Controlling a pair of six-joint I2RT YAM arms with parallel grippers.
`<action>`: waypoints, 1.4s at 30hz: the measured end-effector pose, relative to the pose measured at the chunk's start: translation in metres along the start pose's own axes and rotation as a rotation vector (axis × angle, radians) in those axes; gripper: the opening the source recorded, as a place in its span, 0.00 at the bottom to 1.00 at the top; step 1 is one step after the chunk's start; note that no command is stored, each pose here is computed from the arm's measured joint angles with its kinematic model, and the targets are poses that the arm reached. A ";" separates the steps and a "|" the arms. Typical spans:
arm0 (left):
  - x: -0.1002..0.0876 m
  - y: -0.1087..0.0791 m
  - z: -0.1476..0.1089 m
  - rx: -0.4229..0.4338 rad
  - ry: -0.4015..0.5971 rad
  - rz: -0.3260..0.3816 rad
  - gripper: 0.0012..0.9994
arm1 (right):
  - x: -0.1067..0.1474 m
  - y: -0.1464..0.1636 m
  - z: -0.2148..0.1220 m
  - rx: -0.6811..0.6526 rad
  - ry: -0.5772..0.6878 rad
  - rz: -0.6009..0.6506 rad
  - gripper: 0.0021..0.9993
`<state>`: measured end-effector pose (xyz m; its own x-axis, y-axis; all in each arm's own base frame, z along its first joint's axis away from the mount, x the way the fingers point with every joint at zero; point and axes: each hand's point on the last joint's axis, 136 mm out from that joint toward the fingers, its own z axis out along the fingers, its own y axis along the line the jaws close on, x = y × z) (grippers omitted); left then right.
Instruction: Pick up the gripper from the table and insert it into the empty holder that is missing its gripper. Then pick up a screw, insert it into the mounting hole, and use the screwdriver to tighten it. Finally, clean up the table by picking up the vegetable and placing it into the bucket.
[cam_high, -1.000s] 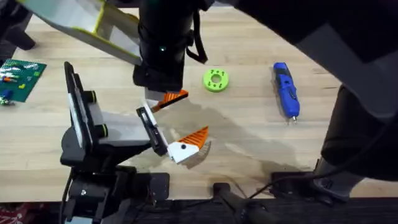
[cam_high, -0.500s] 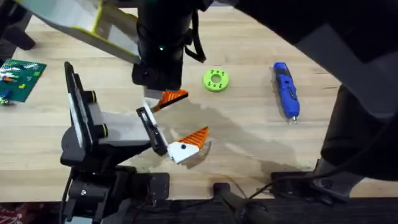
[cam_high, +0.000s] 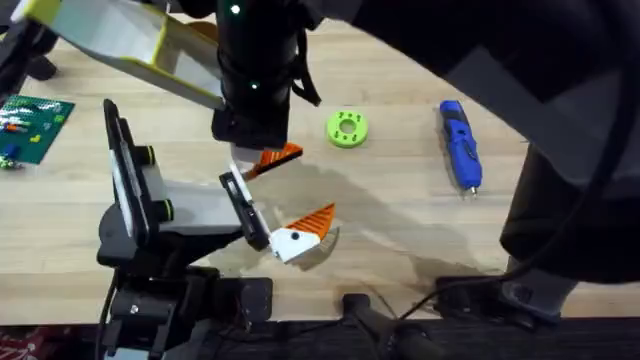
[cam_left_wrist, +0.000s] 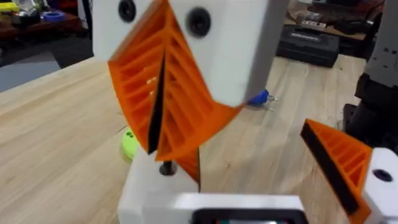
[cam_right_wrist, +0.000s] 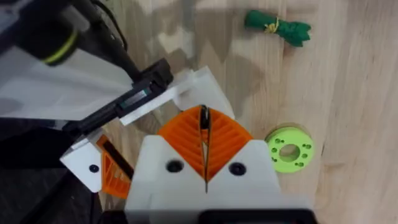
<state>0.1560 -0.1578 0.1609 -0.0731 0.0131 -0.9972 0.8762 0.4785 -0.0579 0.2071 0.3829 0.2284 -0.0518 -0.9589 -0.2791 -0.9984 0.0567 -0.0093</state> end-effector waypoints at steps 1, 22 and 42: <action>0.000 0.000 0.000 0.000 0.000 0.000 0.99 | 0.000 0.000 0.000 0.000 0.000 0.000 0.00; 0.000 0.000 0.000 0.000 0.000 0.000 0.99 | 0.000 0.003 0.000 -0.004 0.004 -0.005 0.00; 0.000 0.000 0.000 0.001 0.001 -0.011 0.99 | 0.002 0.002 0.012 -0.020 0.036 -0.001 0.01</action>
<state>0.1558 -0.1579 0.1606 -0.0830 0.0089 -0.9965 0.8760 0.4773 -0.0687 0.2052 0.3844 0.2159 -0.0518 -0.9683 -0.2443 -0.9987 0.0510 0.0098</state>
